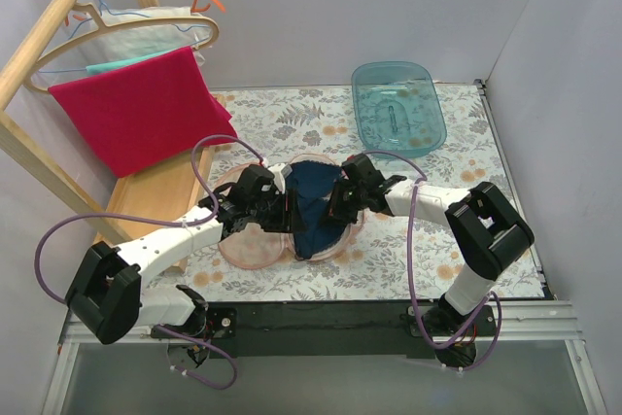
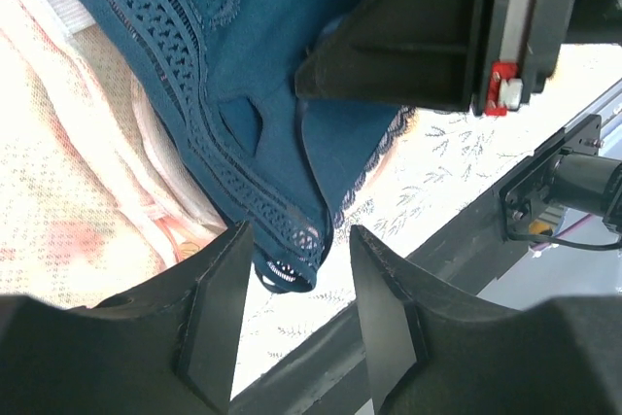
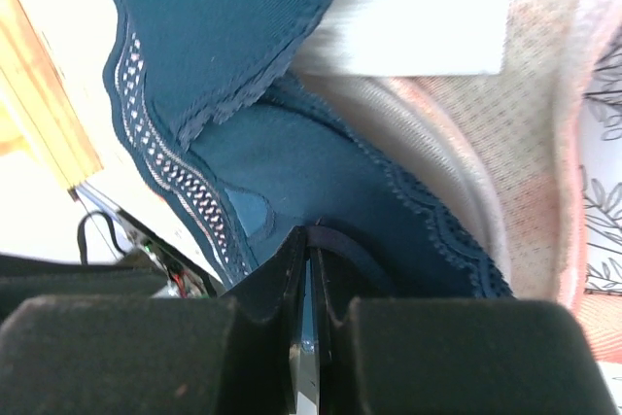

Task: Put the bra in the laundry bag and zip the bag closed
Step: Adjust the bra in the laundry bag.

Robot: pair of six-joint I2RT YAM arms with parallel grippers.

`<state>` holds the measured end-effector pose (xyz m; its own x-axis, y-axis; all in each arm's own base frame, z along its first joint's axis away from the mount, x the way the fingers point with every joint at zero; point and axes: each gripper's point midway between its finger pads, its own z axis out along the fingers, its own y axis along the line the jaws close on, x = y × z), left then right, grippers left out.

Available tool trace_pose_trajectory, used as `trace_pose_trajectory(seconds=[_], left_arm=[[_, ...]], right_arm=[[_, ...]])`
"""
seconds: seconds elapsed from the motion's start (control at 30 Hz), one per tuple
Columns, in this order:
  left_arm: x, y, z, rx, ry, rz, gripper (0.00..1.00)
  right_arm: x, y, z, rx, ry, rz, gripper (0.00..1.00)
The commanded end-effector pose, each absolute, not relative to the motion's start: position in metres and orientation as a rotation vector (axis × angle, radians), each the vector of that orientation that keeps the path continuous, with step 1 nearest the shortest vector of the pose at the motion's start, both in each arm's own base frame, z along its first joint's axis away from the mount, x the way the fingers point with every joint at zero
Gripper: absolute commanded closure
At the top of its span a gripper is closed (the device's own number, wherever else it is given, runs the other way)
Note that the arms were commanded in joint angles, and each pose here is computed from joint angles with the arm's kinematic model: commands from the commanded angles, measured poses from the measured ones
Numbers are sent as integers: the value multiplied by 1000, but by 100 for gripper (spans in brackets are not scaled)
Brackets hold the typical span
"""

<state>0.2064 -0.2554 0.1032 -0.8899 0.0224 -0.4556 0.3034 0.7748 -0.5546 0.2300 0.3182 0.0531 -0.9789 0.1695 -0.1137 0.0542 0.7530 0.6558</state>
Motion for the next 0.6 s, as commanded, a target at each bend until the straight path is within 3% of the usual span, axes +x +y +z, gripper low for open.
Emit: trace_pose_trajectory(seconds=[0.0, 0.33, 0.57], left_arm=[[200, -251, 114, 259, 2498, -910, 55], [202, -251, 114, 250, 2522, -894, 55], [205, -250, 117, 225, 2505, -892, 55]], right_arm=[[245, 319, 53, 295, 2734, 1019, 88], [239, 345, 77, 405, 2639, 1393, 91], [244, 349, 84, 451, 2610, 1442, 92]])
